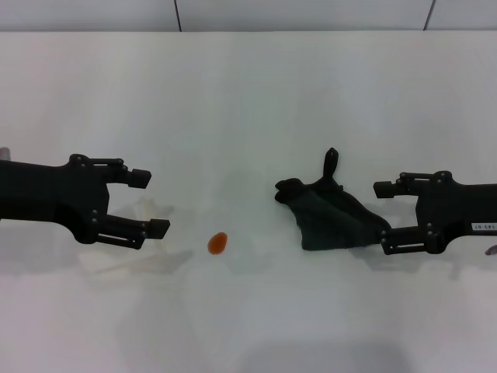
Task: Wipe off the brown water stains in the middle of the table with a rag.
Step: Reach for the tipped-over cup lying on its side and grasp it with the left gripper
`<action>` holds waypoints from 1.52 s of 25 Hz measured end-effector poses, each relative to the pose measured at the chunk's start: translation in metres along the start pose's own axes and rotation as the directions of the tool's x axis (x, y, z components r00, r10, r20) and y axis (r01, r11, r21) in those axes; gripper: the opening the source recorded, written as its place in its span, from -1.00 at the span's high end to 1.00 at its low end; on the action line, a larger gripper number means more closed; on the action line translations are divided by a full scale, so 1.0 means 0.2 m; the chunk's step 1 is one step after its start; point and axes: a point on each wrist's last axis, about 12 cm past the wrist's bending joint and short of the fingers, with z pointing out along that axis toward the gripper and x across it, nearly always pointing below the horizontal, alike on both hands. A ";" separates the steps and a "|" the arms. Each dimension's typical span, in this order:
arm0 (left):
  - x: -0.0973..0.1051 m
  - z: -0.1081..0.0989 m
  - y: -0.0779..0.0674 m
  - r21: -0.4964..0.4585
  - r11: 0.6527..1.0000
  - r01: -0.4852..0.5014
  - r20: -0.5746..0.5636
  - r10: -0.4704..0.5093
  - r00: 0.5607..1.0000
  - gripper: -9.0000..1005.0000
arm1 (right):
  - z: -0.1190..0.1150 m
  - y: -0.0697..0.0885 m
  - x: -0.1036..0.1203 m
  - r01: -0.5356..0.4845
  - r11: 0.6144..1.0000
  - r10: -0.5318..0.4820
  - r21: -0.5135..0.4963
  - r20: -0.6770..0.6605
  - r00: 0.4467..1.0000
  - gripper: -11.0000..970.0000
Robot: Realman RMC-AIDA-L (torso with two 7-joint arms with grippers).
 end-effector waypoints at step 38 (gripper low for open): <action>-0.03 -0.11 0.15 -0.093 0.996 -0.004 -0.309 -0.025 0.951 -0.75 | 0.03 0.02 0.01 -0.041 0.999 0.041 -0.023 0.037 0.998 -0.66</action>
